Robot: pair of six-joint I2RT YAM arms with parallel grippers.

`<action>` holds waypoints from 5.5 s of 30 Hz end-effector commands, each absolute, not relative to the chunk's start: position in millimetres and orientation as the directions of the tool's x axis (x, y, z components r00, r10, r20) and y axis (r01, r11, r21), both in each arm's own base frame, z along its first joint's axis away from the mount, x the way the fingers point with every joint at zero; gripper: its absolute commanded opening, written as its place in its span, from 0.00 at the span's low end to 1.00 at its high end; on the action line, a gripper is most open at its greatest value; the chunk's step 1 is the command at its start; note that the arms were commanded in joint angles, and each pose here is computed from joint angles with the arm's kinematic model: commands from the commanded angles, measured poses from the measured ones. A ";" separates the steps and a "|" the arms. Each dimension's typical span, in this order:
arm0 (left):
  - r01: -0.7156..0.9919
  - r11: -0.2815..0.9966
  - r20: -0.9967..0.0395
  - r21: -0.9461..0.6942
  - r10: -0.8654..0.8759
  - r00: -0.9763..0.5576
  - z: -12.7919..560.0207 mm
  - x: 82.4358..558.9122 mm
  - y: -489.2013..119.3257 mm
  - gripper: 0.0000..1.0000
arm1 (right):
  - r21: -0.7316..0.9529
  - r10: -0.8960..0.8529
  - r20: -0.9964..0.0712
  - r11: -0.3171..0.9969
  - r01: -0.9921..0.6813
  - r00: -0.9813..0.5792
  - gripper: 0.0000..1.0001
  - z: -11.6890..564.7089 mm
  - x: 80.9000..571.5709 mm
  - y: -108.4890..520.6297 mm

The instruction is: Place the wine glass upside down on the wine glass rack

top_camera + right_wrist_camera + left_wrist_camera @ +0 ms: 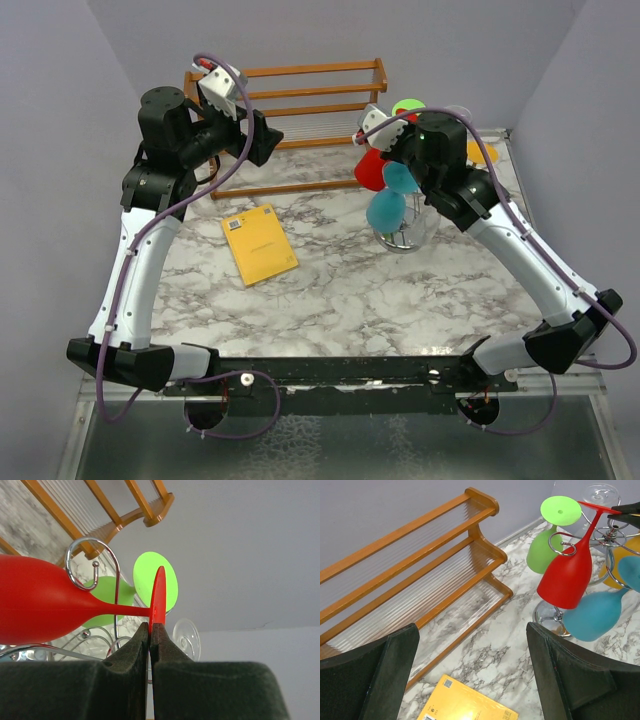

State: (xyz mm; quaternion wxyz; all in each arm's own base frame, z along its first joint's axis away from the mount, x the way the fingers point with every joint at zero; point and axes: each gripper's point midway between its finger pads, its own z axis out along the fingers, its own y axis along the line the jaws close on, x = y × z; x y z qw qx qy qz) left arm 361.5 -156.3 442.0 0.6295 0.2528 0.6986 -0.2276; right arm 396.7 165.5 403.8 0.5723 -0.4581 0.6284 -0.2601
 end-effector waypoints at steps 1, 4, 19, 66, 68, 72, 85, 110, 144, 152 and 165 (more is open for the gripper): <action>0.659 0.752 -0.995 0.010 0.071 -0.065 443.8 356.1 -157.6 0.91 | -0.863 -0.871 -0.485 0.463 -0.199 0.076 0.01 420.1 405.2 164.0; 0.663 0.749 -0.995 0.010 0.072 -0.066 442.5 354.8 -157.9 0.91 | -0.865 -0.874 -0.480 0.458 -0.204 0.074 0.01 417.5 407.5 166.3; 0.676 0.737 -0.995 0.008 0.075 -0.070 438.8 354.4 -160.5 0.91 | -0.876 -0.886 -0.457 0.432 -0.215 0.082 0.01 410.4 418.9 175.6; 0.701 0.713 -0.993 0.003 0.085 -0.083 432.0 356.3 -165.8 0.91 | -0.863 -0.867 -0.465 0.398 -0.312 0.180 0.01 401.4 414.3 226.7; 0.702 0.713 -0.993 0.002 0.084 -0.083 432.1 356.3 -165.7 0.91 | -0.861 -0.866 -0.467 0.397 -0.319 0.181 0.01 400.4 412.7 228.3; 0.704 0.710 -0.993 0.002 0.085 -0.083 431.9 355.4 -166.3 0.91 | -0.859 -0.864 -0.469 0.396 -0.325 0.185 0.01 400.9 409.9 229.6; 0.710 0.704 -0.993 0.003 0.087 -0.081 431.1 352.9 -166.8 0.91 | -0.850 -0.857 -0.482 0.407 -0.335 0.183 0.01 404.8 401.5 225.7; 0.718 0.696 -0.992 0.003 0.090 -0.083 429.8 350.1 -168.0 0.91 | -0.865 -0.872 -0.476 0.441 -0.239 0.111 0.01 419.6 410.5 210.4; 0.730 0.683 -0.992 0.000 0.092 -0.086 428.0 346.9 -169.7 0.91 | -0.863 -0.896 -0.432 0.376 -0.339 0.107 0.01 388.9 401.7 211.9; 0.735 0.678 -0.992 -0.002 0.092 -0.087 427.3 345.8 -170.6 0.91 | -0.866 -0.911 -0.401 0.345 -0.362 0.091 0.03 377.4 403.2 211.6; 0.738 0.675 -0.992 -0.001 0.094 -0.087 426.8 344.4 -170.7 0.91 | -0.864 -0.922 -0.381 0.325 -0.383 0.076 0.12 369.5 403.8 211.4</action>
